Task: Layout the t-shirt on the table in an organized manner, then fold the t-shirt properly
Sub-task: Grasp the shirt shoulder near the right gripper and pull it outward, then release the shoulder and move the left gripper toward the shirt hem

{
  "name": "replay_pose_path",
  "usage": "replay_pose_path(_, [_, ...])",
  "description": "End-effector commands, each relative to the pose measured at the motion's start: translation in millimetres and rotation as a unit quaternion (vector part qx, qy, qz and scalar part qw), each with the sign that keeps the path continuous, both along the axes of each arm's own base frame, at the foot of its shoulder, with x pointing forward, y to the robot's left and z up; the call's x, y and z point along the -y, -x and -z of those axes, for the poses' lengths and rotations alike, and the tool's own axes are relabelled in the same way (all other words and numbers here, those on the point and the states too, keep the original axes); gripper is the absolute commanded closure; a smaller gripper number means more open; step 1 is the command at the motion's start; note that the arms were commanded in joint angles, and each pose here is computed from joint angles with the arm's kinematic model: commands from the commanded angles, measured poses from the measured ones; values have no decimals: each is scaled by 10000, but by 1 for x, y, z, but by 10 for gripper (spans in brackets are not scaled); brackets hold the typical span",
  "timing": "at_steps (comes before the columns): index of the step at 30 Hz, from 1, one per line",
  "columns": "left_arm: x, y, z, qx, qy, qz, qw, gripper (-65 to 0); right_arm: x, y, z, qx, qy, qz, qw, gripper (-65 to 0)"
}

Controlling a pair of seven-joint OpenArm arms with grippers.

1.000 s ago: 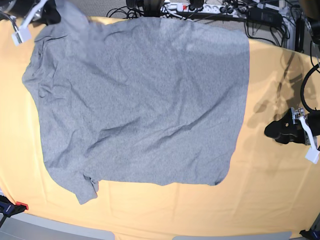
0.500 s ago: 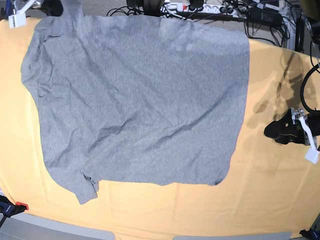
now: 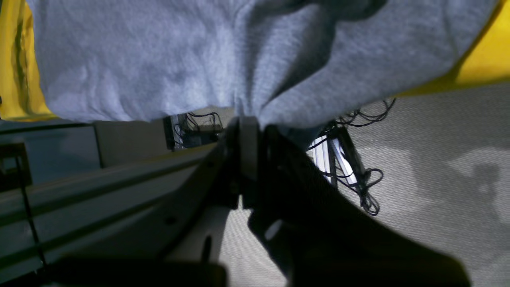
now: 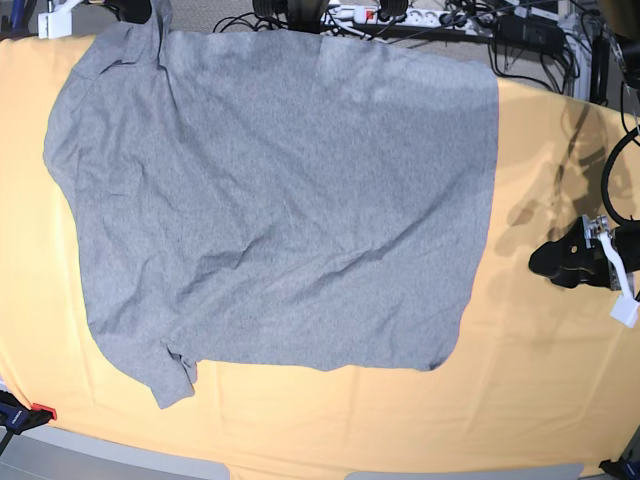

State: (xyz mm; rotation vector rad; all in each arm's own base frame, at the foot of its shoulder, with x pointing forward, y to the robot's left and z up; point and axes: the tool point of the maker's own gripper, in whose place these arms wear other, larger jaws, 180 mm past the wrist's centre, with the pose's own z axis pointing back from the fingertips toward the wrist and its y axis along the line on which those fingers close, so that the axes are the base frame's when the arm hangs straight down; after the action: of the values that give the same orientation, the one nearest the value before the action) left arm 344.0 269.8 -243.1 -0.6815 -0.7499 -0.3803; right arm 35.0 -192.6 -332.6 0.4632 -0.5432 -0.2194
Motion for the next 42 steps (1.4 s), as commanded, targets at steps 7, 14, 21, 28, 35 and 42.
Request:
replay_pose_path(7, [-8,-7,-24,352,21,-72,9994,-492,21,-9,-16,196,326,-373,9986,-272])
replay_pose_path(14, [-25,-10,-41,563,77,-376,9977,-492,62,-12,-46,488,993,-93,9938,-274])
replay_pose_path(21, [-45,12,-23,360,158,-734,9965,-492,95,-11,-84,758,1856,140,9796,-274])
replay_pose_path(28, [-68,46,3,-25,175,-1163,9931,-492,100,-18,-89,799,1978,-100,9769,-274])
replay_pose_path(35, [-77,83,35,-633,128,-1357,9886,-492,111,-28,-96,814,2249,-326,9704,-274])
replay_pose_path(42, [-65,114,53,-985,-133,-1055,9894,-492,97,-47,-89,1094,1963,-448,9734,-274])
